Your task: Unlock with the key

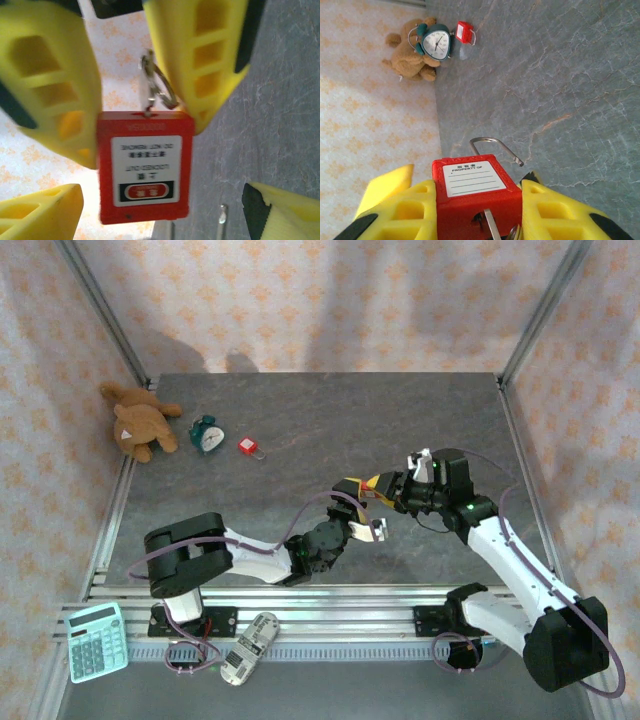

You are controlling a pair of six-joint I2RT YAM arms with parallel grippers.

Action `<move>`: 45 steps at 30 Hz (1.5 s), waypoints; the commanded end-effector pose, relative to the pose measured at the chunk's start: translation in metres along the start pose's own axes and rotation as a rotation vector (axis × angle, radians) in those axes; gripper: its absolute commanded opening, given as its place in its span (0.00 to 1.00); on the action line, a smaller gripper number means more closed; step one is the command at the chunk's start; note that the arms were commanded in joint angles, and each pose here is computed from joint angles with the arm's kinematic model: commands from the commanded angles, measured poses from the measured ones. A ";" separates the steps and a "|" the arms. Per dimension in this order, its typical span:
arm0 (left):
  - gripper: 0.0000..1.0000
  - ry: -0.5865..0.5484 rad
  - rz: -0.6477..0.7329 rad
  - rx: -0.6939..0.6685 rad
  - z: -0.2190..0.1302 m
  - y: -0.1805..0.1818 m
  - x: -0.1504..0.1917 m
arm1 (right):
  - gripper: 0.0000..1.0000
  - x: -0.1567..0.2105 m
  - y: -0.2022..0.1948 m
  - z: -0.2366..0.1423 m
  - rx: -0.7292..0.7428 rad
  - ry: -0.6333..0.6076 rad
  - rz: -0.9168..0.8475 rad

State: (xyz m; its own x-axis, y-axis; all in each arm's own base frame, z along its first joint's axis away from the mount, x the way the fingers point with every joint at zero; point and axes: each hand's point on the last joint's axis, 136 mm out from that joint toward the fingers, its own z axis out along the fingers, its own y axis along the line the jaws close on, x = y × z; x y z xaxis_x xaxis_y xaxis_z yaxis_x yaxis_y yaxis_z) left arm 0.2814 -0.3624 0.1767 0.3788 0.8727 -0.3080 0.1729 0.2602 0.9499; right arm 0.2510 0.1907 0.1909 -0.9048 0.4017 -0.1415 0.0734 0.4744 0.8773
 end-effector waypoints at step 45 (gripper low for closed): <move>0.36 0.049 0.059 -0.146 0.000 0.014 0.006 | 0.62 -0.006 -0.010 -0.019 0.092 -0.078 -0.026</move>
State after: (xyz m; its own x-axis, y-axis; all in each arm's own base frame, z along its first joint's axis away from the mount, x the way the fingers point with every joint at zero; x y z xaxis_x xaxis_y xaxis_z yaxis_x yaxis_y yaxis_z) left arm 0.2878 -0.3607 0.1766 0.3633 0.9119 -0.1908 0.0319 0.1925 0.9808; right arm 0.2445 0.1794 0.1806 -0.8912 0.4322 -0.1378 0.1169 0.5123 0.8508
